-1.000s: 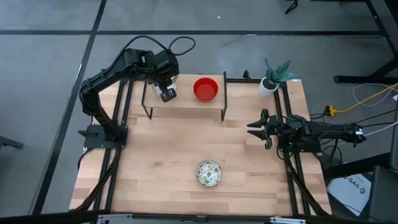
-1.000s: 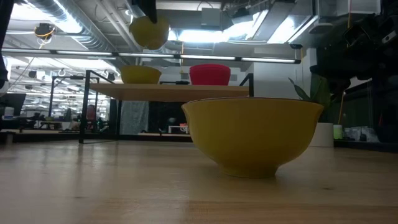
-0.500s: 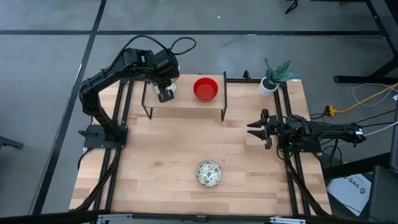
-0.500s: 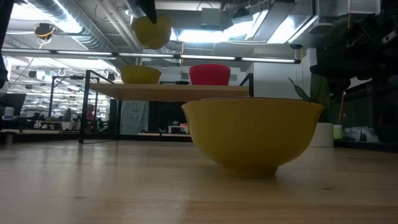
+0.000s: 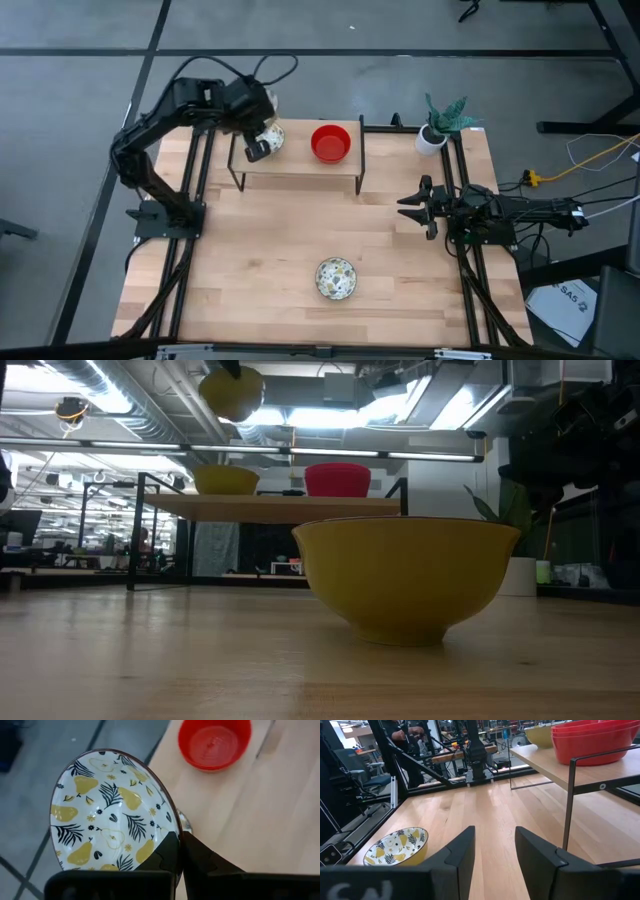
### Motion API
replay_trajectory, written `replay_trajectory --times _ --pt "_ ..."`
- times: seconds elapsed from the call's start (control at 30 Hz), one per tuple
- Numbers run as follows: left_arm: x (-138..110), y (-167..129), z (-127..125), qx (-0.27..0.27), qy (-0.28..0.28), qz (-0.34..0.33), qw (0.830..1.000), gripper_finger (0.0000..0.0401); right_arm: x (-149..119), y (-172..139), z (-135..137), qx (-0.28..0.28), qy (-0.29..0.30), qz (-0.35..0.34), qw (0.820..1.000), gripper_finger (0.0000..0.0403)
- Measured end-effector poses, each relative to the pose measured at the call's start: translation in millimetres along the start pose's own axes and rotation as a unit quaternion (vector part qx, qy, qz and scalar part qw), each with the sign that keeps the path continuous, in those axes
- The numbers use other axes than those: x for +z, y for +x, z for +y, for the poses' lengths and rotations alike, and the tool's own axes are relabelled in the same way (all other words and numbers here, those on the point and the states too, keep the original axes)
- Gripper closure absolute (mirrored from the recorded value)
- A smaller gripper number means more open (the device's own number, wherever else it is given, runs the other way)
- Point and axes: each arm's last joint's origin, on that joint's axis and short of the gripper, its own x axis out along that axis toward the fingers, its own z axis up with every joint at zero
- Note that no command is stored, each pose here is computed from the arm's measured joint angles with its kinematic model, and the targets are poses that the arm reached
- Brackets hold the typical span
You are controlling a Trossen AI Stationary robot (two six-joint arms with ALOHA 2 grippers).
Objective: Pick & Place Mini bowls
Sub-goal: Stack the top white patterned bowl on the white patterned bowl on the shelf
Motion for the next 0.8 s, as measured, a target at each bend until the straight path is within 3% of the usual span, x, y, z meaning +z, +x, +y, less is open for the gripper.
replay_trajectory --times 0.4,0.53,0.8 --pt "-34.2 11.9 -30.8 0.023 0.001 0.049 0.999 0.0398 0.0 0.0 0.0 0.0 0.0 0.0 1.0 0.0263" --pt "-33.7 11.4 -29.6 0.064 0.0 0.036 0.997 0.0398 0.0 0.0 0.0 0.0 0.0 0.0 1.0 0.0263" --pt "-31.9 13.9 -30.1 0.079 0.005 0.036 0.996 0.0398 0.0 0.0 0.0 0.0 0.0 0.0 1.0 0.0263"
